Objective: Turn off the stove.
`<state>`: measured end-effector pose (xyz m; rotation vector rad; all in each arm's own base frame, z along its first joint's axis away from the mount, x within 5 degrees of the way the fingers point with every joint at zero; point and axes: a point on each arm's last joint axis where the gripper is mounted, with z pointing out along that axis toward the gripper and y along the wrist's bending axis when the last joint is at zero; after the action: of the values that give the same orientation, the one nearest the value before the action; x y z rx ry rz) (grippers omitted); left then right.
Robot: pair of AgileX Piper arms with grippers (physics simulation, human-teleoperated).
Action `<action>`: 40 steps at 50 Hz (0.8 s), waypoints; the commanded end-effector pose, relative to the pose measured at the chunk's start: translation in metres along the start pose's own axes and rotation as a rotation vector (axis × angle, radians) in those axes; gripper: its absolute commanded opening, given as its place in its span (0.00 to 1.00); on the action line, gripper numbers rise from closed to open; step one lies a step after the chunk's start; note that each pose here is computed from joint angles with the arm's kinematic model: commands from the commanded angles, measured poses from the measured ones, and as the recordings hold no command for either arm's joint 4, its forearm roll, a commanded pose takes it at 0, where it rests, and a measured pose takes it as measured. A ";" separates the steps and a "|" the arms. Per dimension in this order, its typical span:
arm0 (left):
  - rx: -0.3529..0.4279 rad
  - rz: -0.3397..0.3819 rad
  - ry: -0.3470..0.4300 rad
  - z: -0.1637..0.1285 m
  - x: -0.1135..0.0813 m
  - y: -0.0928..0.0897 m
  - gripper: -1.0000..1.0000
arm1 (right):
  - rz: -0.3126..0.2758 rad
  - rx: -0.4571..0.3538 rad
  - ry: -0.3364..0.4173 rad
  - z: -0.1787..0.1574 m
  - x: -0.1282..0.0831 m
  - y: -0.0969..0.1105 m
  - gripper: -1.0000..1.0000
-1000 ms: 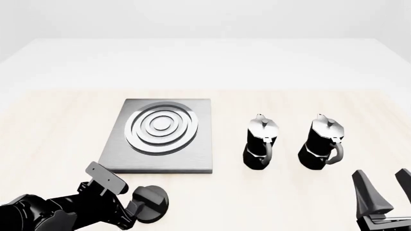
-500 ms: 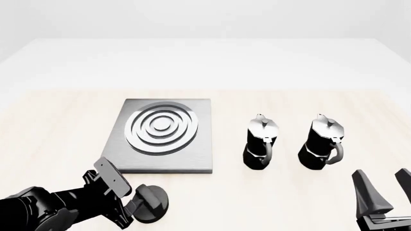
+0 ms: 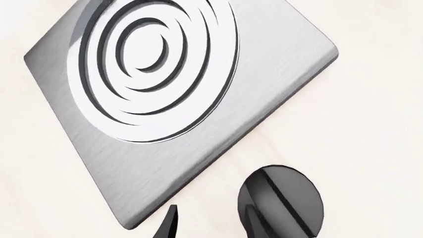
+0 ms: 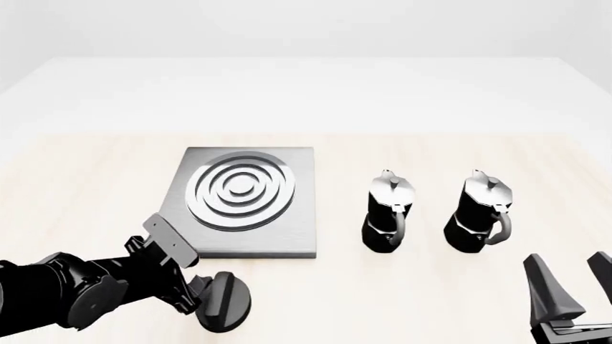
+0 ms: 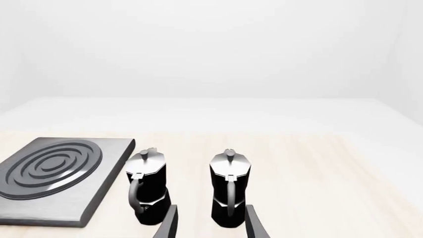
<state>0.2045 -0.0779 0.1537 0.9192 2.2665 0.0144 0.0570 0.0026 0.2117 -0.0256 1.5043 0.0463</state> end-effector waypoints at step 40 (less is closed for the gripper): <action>-0.221 -0.184 -0.189 -0.152 0.003 0.024 1.00 | -0.015 -0.030 -0.007 -0.001 0.000 0.002 1.00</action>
<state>0.1507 -0.0313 0.2554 0.6126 2.1548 0.0792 0.0563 0.0040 0.2120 -0.0528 1.4981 0.0577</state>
